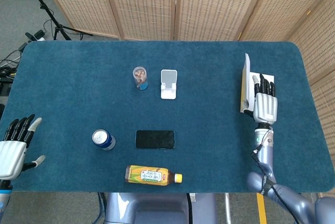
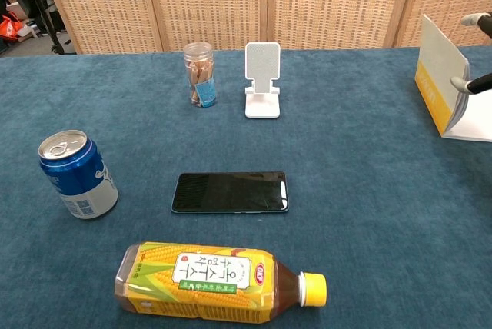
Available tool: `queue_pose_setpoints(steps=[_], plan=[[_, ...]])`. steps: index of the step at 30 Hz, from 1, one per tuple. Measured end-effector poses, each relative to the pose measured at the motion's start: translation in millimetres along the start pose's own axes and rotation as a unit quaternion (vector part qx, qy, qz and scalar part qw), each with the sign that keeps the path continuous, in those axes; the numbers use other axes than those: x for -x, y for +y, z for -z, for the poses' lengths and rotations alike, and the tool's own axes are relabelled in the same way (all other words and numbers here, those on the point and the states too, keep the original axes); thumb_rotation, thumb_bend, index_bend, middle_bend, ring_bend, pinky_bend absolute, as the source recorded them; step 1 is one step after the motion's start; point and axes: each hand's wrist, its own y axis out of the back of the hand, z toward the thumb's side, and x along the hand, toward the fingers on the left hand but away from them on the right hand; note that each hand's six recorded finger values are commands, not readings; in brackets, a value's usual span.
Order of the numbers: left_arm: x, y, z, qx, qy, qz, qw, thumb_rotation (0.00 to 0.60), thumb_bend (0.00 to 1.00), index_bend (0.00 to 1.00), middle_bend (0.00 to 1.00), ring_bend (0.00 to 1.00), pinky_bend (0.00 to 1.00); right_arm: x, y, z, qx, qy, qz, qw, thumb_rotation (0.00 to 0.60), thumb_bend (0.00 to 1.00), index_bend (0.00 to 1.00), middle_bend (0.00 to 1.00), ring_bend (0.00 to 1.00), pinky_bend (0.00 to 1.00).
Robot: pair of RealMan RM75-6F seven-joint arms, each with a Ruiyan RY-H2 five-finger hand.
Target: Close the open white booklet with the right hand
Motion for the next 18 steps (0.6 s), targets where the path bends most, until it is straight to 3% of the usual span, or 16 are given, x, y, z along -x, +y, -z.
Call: queue_pose_setpoints(steps=[10,18], plan=[[0,0,-1,0.0,-0.002,-0.001,1.0,0.6,0.05,0.0,0.0,0.0,0.0,2,11,17,-0.002,-0.019,0.01,0.9998,0.6,0.41,0.0,0.0,0.0,0.0],[1,1,-1,0.001,-0.003,-0.001,1.0,0.6,0.05,0.0,0.0,0.0,0.0,1,18,47,-0.013,-0.048,0.014,0.9986,0.6,0.41,0.0,0.0,0.0,0.0]])
